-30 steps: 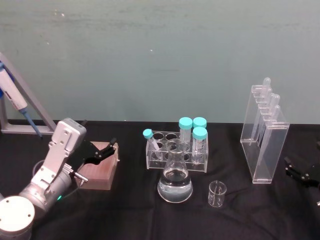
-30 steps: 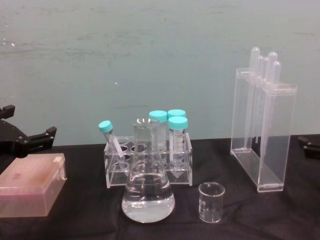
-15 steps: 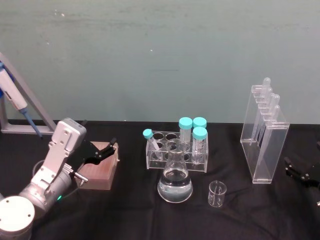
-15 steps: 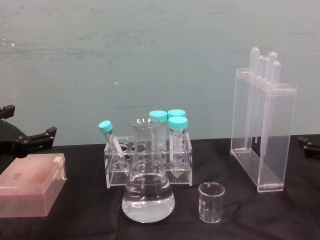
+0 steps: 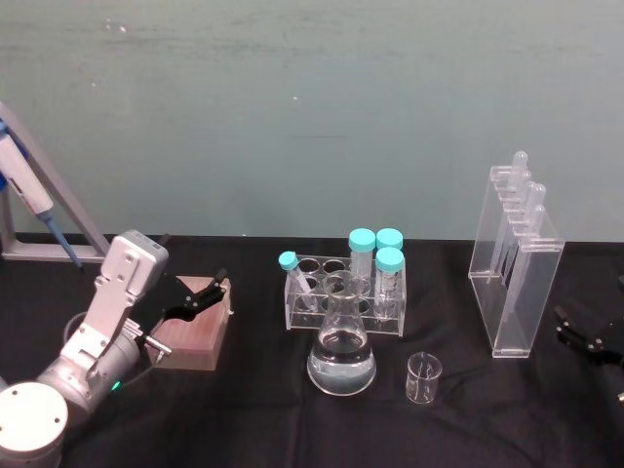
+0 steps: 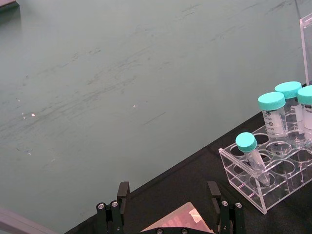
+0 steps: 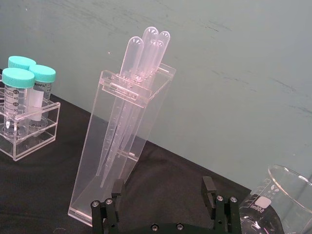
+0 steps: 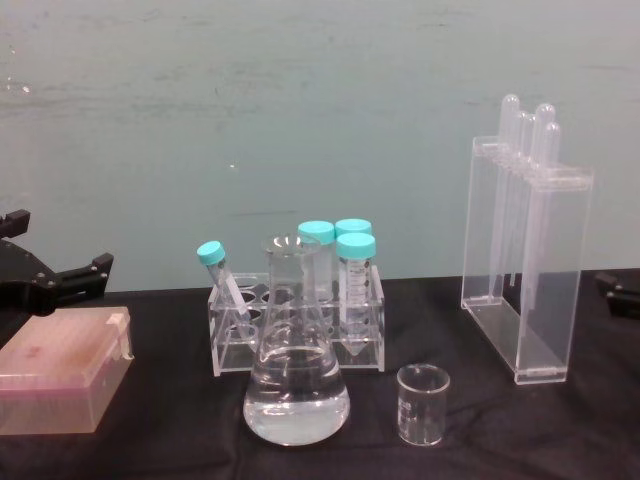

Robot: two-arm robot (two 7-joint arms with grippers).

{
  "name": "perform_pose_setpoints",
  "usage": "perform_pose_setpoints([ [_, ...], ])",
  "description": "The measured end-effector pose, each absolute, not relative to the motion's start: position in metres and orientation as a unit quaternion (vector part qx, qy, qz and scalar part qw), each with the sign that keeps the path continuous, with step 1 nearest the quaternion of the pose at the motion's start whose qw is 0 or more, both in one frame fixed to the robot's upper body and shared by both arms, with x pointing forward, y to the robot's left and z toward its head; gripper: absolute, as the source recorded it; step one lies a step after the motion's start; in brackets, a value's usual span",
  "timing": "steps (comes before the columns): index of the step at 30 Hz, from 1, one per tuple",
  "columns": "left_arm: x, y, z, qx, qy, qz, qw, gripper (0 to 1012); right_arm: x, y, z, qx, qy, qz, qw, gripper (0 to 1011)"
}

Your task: Place the experimental apparatus aside using one hand.

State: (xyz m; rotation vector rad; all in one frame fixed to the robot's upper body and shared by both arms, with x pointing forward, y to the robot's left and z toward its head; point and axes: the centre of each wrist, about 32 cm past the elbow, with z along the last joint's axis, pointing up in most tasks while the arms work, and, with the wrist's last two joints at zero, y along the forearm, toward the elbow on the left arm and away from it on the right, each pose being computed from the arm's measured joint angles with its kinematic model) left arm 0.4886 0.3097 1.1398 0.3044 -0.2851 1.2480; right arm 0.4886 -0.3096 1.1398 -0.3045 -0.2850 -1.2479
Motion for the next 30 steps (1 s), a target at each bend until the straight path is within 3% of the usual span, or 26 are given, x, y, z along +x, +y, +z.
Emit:
perform_pose_setpoints([
  [30, 0.4886, 0.3097, 1.1398, 0.141, -0.132, 0.580, 0.791, 1000, 0.4808, -0.3062, 1.1473, -0.125, -0.143, -0.592, 0.783, 1000],
])
